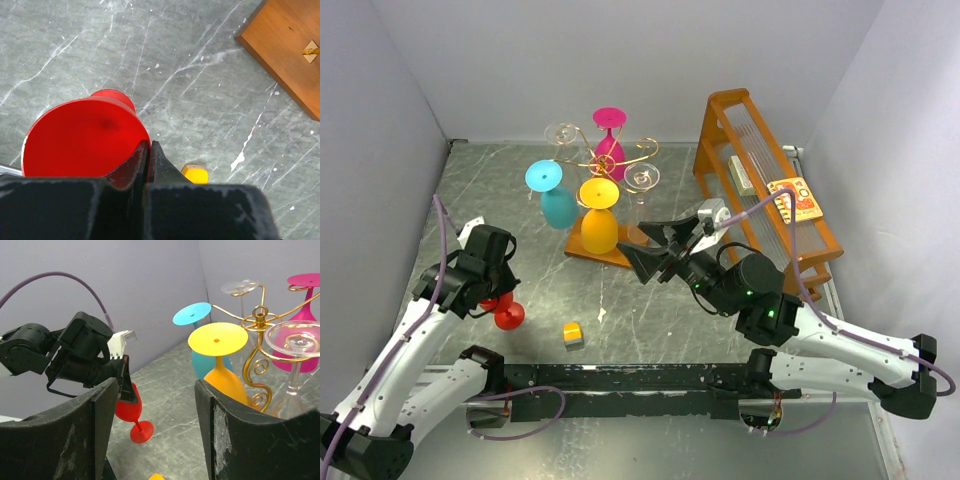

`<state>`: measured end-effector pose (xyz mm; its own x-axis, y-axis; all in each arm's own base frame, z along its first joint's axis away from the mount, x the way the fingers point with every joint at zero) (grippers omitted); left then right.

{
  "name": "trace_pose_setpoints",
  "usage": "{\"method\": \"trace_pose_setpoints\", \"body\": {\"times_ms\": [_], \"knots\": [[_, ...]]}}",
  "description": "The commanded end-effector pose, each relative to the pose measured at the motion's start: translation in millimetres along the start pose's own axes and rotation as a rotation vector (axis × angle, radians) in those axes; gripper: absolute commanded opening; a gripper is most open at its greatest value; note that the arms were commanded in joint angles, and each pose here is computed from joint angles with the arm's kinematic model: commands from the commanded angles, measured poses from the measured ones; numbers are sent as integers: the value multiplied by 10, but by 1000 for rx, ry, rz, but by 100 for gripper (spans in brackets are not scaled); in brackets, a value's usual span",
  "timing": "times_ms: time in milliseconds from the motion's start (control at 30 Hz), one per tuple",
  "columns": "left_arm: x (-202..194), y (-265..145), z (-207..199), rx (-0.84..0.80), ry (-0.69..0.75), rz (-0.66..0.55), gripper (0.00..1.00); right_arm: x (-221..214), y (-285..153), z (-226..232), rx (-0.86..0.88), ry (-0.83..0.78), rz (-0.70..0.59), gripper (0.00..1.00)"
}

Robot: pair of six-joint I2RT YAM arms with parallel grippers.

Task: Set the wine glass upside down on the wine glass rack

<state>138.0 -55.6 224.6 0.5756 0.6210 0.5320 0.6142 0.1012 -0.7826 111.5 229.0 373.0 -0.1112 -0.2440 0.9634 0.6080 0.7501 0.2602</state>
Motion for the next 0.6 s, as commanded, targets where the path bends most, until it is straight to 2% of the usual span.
{"method": "trace_pose_setpoints", "body": {"times_ms": [0,233,567], "knots": [[68,-55,-75,-52,7,-27,7,33,-37,-31,-15,-4,-17,63],[117,-232,-145,-159,11,-18,7,73,-64,-38,-26,20,-12,63],[170,-662,-196,-419,2,-25,7,14,-32,-28,-105,145,87,62]]}}
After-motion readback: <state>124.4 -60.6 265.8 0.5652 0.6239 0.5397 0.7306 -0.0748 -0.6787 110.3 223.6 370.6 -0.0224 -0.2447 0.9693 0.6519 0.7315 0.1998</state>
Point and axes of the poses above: each gripper's point midway between its finger pads, its own y axis out along the fingers, its own z axis along the line the jaws close on, x = y × z, the point moved 9 cm from there along -y, back along the fingers, and after that the axes turned 12 degrees about -y, right-handed, at the moved point
